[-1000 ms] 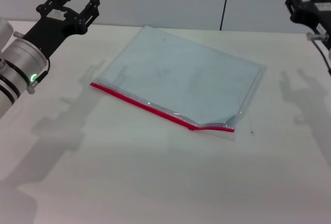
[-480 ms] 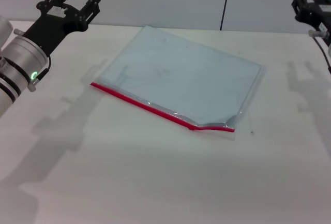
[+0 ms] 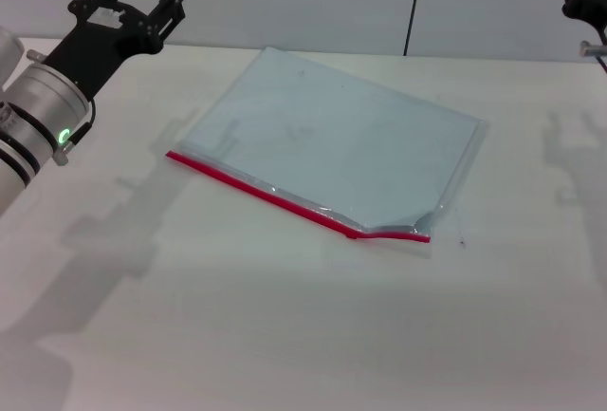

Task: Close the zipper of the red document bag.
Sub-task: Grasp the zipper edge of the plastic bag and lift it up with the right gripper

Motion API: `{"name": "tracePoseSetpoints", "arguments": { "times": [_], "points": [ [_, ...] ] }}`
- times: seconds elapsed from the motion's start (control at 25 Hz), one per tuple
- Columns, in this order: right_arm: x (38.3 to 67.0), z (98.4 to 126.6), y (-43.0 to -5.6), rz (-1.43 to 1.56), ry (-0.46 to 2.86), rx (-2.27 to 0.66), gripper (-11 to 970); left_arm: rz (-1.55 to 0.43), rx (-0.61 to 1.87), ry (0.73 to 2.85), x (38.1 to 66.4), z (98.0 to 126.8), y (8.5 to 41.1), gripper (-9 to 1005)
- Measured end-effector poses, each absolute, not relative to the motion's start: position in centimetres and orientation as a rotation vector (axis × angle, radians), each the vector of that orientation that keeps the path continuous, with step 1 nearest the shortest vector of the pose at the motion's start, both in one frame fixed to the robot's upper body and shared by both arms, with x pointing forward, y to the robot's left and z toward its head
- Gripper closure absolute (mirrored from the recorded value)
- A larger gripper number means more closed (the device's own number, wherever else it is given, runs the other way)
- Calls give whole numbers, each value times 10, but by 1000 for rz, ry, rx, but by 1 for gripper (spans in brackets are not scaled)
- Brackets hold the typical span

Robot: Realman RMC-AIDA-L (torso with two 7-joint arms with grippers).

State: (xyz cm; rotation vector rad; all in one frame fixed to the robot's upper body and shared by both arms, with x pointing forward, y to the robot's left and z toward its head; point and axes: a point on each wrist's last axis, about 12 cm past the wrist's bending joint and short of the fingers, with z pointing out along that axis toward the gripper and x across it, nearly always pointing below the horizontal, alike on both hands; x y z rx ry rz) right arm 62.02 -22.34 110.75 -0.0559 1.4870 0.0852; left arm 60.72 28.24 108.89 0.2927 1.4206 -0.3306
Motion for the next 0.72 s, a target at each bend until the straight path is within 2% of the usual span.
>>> {"name": "tracePoseSetpoints", "arguments": {
  "times": [0.56, 0.72],
  "points": [
    [557, 1117, -189, 250, 1300, -80, 520, -326, 286, 1435, 605, 1086, 284, 347],
    [547, 1123, -183, 286, 1261, -73, 520, -326, 286, 1435, 605, 1086, 284, 348]
  ]
}}
